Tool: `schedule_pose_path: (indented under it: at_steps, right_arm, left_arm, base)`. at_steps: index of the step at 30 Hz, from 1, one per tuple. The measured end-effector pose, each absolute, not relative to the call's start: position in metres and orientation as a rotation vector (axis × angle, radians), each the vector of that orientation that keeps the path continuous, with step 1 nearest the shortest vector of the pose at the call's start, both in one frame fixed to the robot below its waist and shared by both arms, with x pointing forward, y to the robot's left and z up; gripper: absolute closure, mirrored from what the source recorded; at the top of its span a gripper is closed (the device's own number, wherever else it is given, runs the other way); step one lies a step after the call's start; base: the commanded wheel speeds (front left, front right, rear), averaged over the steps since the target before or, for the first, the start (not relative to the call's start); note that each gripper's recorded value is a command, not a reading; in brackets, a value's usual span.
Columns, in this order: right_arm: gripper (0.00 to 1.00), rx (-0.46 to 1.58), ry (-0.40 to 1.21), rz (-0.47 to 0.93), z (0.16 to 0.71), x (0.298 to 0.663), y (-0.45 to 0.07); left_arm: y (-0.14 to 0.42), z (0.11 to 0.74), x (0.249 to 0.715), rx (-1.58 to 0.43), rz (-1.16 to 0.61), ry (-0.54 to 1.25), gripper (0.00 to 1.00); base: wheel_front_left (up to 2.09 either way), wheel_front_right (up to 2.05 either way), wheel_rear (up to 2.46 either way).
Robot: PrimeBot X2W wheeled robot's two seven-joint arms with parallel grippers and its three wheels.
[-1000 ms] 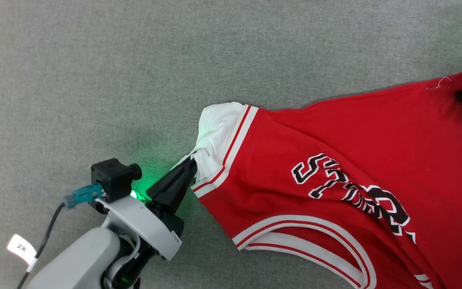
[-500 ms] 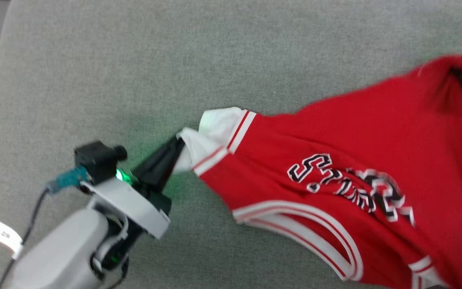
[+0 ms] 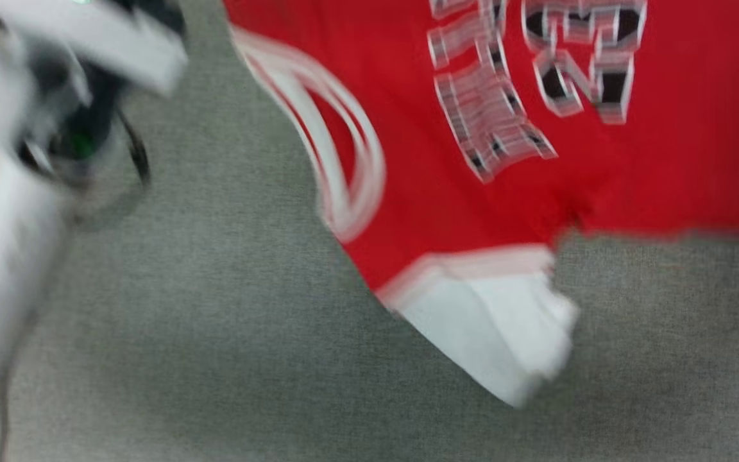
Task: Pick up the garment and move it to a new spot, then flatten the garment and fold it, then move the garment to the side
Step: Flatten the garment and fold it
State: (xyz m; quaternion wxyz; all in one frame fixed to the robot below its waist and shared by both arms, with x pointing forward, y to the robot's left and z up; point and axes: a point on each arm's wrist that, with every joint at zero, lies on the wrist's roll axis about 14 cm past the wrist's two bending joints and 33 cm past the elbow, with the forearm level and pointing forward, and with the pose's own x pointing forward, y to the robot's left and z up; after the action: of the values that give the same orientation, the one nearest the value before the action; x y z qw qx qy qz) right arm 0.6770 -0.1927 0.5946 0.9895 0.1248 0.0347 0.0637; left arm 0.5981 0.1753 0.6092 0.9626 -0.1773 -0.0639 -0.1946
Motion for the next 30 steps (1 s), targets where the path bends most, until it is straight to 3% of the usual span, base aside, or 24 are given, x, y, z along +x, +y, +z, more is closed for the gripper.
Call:
schedule_pose_path:
  at_steps: [8,15,19,24,30]
  right_arm:
    - [1.0,0.344,-0.179,0.079,0.664,0.722,-0.197]
    - [1.0,0.352,-0.317,0.038,0.701,0.741,-0.212]
    - [1.0,0.348,-0.26,0.045,0.681,0.749,-0.206]
    - [1.0,0.325,-0.146,0.074,0.637,0.751,-0.195]
    - [1.0,0.263,0.036,0.166,0.574,0.728,-0.175]
  left_arm:
    - [0.203,0.698,0.684,-0.379,-0.279,-0.341,1.0]
    - [0.197,0.777,0.7,-0.502,-0.302,-0.595,1.0]
    - [0.187,0.759,0.705,-0.532,-0.33,-0.543,1.0]
    - [0.191,0.689,0.705,-0.586,-0.305,-0.377,1.0]
    - [0.175,0.62,0.669,-0.678,-0.351,-0.24,1.0]
  base:
    - [0.0,0.0,0.0]
    - [0.0,0.0,0.0]
    - [0.0,0.0,0.0]
    - [0.0,0.0,0.0]
    - [0.0,0.0,0.0]
